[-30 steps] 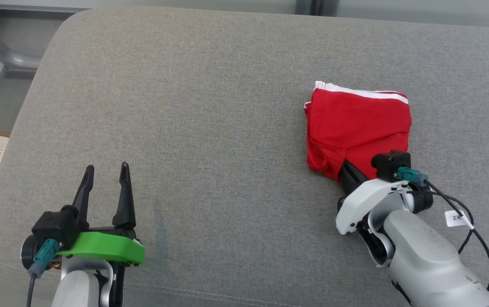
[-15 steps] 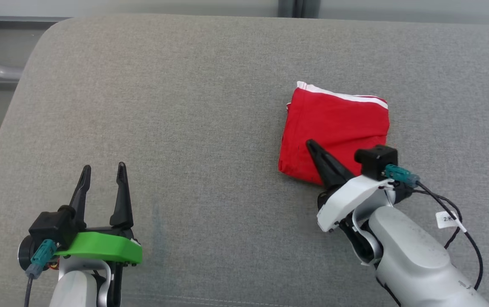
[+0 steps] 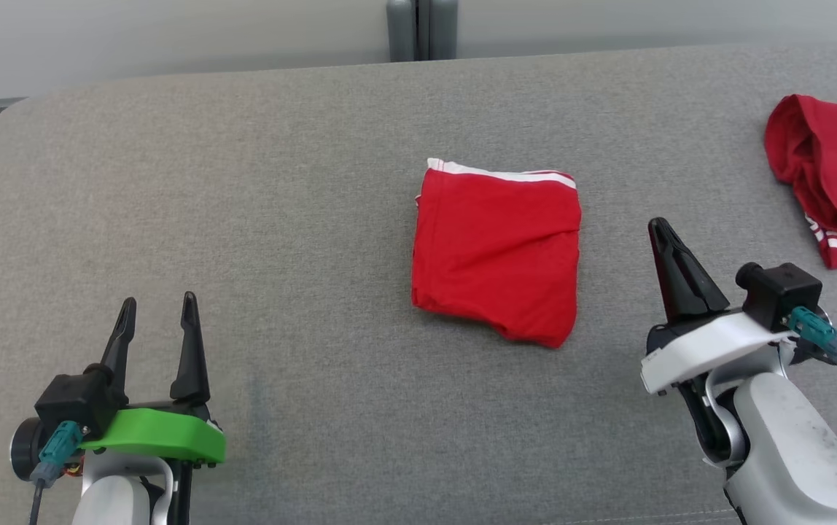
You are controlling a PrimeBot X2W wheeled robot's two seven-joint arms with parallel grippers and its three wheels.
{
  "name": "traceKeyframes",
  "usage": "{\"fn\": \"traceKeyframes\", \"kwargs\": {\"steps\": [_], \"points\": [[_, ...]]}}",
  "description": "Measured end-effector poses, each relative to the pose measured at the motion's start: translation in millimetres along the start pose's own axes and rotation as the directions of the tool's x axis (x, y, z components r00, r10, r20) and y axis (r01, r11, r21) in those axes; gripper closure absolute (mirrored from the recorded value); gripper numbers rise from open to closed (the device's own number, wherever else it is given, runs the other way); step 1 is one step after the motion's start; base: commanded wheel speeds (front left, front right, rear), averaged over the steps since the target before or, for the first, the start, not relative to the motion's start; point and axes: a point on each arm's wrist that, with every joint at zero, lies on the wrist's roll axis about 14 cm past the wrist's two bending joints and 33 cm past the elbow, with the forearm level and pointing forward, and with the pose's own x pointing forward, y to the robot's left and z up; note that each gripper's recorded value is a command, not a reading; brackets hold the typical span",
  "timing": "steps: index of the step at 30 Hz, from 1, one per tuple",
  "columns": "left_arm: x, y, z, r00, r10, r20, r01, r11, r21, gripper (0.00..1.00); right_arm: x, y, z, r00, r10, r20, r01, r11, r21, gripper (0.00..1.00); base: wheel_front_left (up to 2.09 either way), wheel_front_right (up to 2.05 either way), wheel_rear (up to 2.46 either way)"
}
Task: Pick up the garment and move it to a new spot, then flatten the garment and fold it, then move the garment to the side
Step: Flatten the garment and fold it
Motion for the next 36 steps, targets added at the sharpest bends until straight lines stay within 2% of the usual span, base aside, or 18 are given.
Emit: {"fn": "traceKeyframes", "kwargs": {"steps": [1,2,3,4,11,19,36], "points": [[0.6,-2.4,-0.1,1.000,-0.007,0.000,0.007,1.000,0.000,0.00,-6.7,-5.6,1.8,1.000,-0.019,0.004,0.019,1.000,-0.008,0.77,0.00,0.00,0.00],[1.1,-4.3,0.0,1.000,-0.012,0.001,0.012,1.000,0.000,0.00,-11.9,-10.1,3.4,0.999,-0.034,0.008,0.034,0.999,-0.015,0.61,0.00,0.00,0.00],[1.7,-6.4,0.4,1.000,-0.018,0.002,0.018,1.000,0.000,0.00,-18.3,-14.8,5.7,0.999,-0.051,0.015,0.052,0.998,-0.023,0.11,0.00,0.00,0.00],[2.2,-8.1,1.0,1.000,-0.023,0.004,0.023,1.000,0.000,0.00,-24.1,-18.1,8.0,0.998,-0.064,0.021,0.064,0.998,-0.028,0.00,0.00,0.00,0.00],[1.2,-13.6,6.2,0.999,-0.044,0.016,0.044,0.999,0.008,0.00,-54.1,-28.9,21.4,0.990,-0.126,0.063,0.129,0.990,-0.052,0.00,0.00,0.00,0.00],[-6.3,-8.6,10.9,0.999,-0.033,0.027,0.032,0.999,0.026,0.00,-73.4,-27.9,25.3,0.985,-0.153,0.081,0.158,0.986,-0.061,0.00,0.00,0.00,0.00],[-21.9,3.9,18.9,0.999,0.002,0.048,-0.004,0.999,0.048,0.00,-87.3,-26.9,24.9,0.980,-0.178,0.086,0.184,0.981,-0.058,0.00,0.00,0.00,0.00]]}}
